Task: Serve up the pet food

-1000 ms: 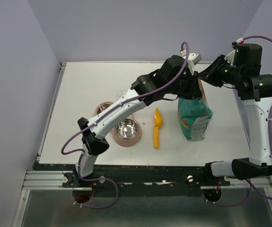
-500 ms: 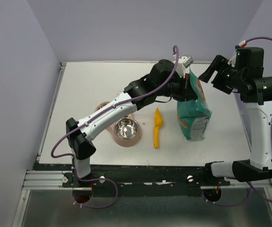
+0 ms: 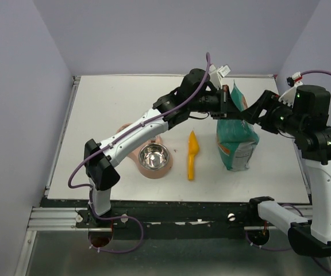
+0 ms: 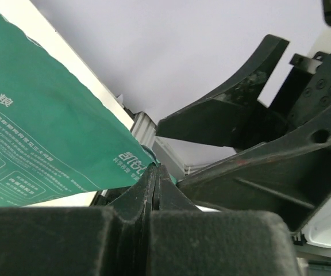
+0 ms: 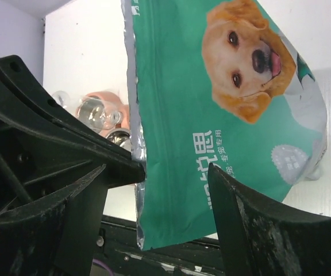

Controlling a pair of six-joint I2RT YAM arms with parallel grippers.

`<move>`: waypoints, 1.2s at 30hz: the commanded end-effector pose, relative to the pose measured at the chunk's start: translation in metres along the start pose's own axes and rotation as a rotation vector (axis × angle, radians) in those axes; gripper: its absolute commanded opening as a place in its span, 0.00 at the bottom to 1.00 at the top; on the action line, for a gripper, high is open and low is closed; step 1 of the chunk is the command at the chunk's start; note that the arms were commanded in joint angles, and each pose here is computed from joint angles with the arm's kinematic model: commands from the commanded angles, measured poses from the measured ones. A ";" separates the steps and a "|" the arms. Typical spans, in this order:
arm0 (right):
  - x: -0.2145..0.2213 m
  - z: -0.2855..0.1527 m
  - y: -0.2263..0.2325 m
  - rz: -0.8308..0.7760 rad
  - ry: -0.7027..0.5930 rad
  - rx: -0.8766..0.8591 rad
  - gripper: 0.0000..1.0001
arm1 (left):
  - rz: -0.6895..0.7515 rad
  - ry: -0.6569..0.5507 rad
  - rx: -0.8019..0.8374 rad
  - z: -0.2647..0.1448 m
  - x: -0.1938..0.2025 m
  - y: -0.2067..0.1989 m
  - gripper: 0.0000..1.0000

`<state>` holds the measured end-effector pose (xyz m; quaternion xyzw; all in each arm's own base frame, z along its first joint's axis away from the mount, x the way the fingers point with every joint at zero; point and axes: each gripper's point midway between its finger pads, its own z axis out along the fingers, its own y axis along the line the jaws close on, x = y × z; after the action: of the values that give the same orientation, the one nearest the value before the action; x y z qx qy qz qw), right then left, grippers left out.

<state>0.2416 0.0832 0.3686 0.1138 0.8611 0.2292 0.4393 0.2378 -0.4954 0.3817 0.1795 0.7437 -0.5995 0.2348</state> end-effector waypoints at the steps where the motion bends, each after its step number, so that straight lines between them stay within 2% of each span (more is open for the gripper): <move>1: 0.001 0.003 0.011 -0.058 -0.011 -0.085 0.77 | -0.082 0.049 0.063 -0.006 0.003 -0.021 0.00; 5: 0.018 0.014 0.002 -0.063 0.048 -0.070 0.67 | -0.105 0.027 0.045 -0.009 -0.011 -0.019 0.01; 8: 0.021 0.017 -0.001 -0.069 0.036 -0.078 0.58 | -0.127 -0.001 0.022 -0.013 -0.025 -0.017 0.07; 11: 0.023 0.018 -0.005 -0.076 0.031 -0.067 0.56 | -0.139 -0.013 0.010 -0.009 -0.033 -0.015 0.14; 16: 0.033 0.027 -0.014 -0.078 0.058 -0.048 0.43 | -0.138 -0.028 0.017 -0.008 -0.040 -0.020 0.29; 17: 0.034 0.028 -0.015 -0.078 0.058 -0.045 0.40 | -0.133 -0.033 0.019 -0.010 -0.041 -0.020 0.29; 20: 0.036 0.028 -0.021 -0.091 0.057 -0.020 0.40 | -0.128 -0.043 0.015 -0.014 -0.043 -0.018 0.34; 22: 0.035 0.028 -0.027 -0.096 0.050 0.013 0.46 | -0.105 -0.049 0.014 -0.017 -0.045 -0.019 0.36; 24: 0.035 0.028 -0.034 -0.099 0.048 0.050 0.46 | -0.098 -0.051 0.003 -0.019 -0.046 -0.016 0.36; 27: 0.035 0.030 -0.033 -0.103 0.054 0.043 0.40 | -0.092 -0.060 0.001 -0.020 -0.048 -0.016 0.36; 30: 0.033 0.028 -0.025 -0.107 0.044 0.004 0.22 | -0.103 -0.079 -0.020 -0.017 -0.054 -0.013 0.43; 33: 0.031 0.028 -0.019 -0.110 0.042 -0.024 0.21 | -0.123 -0.114 -0.049 -0.011 -0.062 -0.006 0.46; 36: 0.032 0.027 -0.019 -0.108 0.049 -0.026 0.21 | -0.157 -0.121 -0.068 -0.004 -0.064 0.002 0.44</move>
<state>0.2531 0.0837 0.3354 0.0673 0.8580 0.2176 0.4603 0.2762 -0.4847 0.4134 0.1074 0.7582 -0.6029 0.2240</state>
